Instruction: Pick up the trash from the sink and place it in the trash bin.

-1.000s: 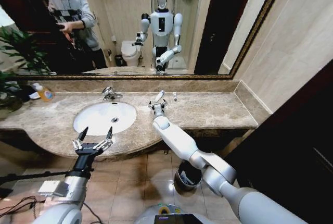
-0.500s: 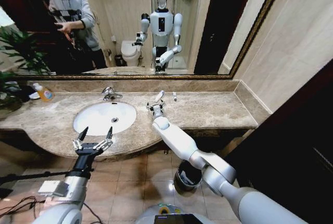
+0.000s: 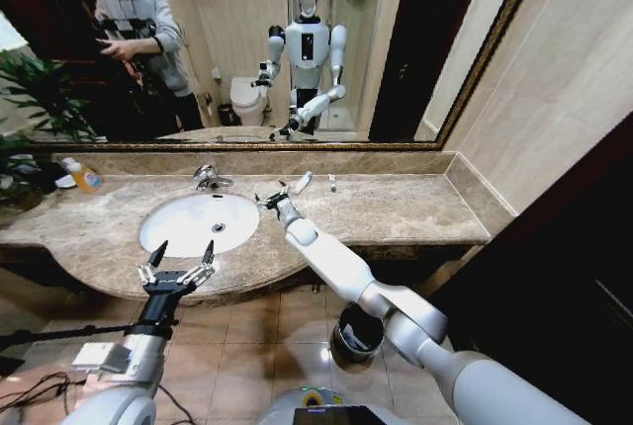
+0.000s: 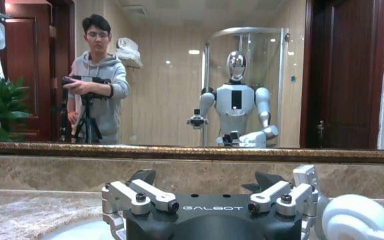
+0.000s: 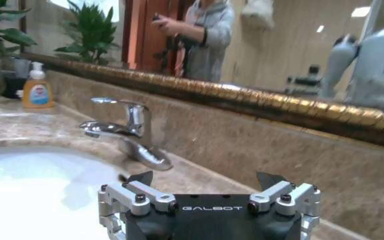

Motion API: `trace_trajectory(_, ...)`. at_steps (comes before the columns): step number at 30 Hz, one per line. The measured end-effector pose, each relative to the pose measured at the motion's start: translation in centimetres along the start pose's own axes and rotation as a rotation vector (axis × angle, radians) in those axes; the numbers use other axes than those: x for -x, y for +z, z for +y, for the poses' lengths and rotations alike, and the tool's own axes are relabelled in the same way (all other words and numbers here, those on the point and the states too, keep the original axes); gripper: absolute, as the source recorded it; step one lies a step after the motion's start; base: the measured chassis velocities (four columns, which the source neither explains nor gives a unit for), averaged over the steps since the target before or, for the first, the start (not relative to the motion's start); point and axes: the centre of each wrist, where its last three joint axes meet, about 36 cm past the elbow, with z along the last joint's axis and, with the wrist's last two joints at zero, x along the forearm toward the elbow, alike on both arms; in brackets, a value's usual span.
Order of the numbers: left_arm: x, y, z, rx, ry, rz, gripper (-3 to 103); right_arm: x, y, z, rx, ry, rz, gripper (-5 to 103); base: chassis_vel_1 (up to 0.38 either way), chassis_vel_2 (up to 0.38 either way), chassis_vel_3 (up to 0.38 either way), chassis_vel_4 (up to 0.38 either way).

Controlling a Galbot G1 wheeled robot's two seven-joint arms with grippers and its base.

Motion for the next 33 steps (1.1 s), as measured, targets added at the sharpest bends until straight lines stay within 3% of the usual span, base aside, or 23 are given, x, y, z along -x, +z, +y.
trace_trajectory(4, 0.0, 0.0, 0.0, 0.0, 0.0, 0.0, 100, 0.7, -1.9, -0.6, 0.066, -0.027, 0.114, 100, 0.0, 0.0, 0.0, 0.0)
trace_trajectory(7, 0.0, 0.0, 0.0, 0.0, 0.0, 0.0, 100, 1.5, -2.7, -2.1, 0.127, 0.02, 0.21, 100, 0.0, 0.0, 0.0, 0.0)
trace_trajectory(13, 0.0, 0.0, 0.0, 0.0, 0.0, 0.0, 100, 1.9, -2.7, -4.0, 0.186, 0.117, 0.265, 100, 0.0, 0.0, 0.0, 0.0)
trace_trajectory(29, 0.0, 0.0, 0.0, 0.0, 0.0, 0.0, 100, 1.5, -3.3, -4.2, 0.24, 0.194, 0.293, 100, 0.0, 0.0, 0.0, 0.0)
trace_trajectory(33, 0.0, 0.0, 0.0, 0.0, 0.0, 0.0, 100, 0.4, -2.1, -7.0, 0.237, 0.269, 0.326, 100, 0.0, 0.0, 0.0, 0.0)
